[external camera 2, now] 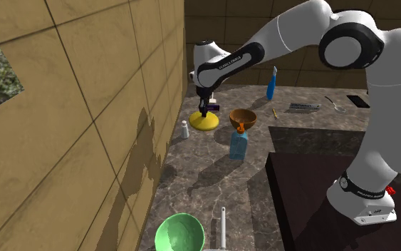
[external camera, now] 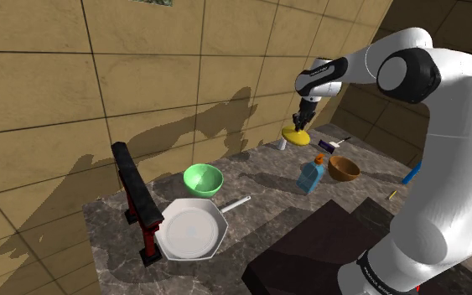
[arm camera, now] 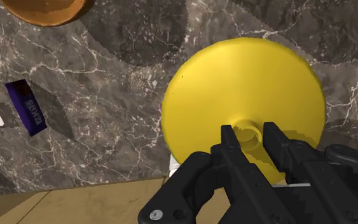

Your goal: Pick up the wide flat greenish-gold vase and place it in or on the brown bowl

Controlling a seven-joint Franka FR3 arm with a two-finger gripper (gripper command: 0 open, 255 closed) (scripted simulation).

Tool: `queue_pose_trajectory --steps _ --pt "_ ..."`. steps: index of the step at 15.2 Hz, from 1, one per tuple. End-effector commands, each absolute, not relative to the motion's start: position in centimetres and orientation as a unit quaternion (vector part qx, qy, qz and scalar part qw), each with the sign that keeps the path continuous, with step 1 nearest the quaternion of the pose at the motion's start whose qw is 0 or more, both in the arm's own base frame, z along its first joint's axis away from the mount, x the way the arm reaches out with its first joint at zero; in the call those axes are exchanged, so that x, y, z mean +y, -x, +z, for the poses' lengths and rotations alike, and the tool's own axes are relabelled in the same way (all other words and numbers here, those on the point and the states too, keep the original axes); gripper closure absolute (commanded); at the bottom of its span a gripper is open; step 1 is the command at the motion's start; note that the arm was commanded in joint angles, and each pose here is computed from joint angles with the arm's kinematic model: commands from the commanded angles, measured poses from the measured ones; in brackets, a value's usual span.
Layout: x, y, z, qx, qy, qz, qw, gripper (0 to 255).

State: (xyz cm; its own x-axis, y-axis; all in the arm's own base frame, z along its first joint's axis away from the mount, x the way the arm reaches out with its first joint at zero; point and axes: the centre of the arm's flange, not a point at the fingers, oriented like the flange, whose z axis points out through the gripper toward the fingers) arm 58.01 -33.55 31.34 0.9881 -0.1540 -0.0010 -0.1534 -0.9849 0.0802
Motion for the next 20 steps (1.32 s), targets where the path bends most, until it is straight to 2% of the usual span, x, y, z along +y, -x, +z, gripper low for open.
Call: queue_pose_trajectory --steps 1,20 --pt "-35.4 -56.0 31.7 -0.077 -0.996 -0.003 0.040 255" --pt "-52.5 -37.9 34.8 -0.077 -0.996 -0.003 0.040 255"
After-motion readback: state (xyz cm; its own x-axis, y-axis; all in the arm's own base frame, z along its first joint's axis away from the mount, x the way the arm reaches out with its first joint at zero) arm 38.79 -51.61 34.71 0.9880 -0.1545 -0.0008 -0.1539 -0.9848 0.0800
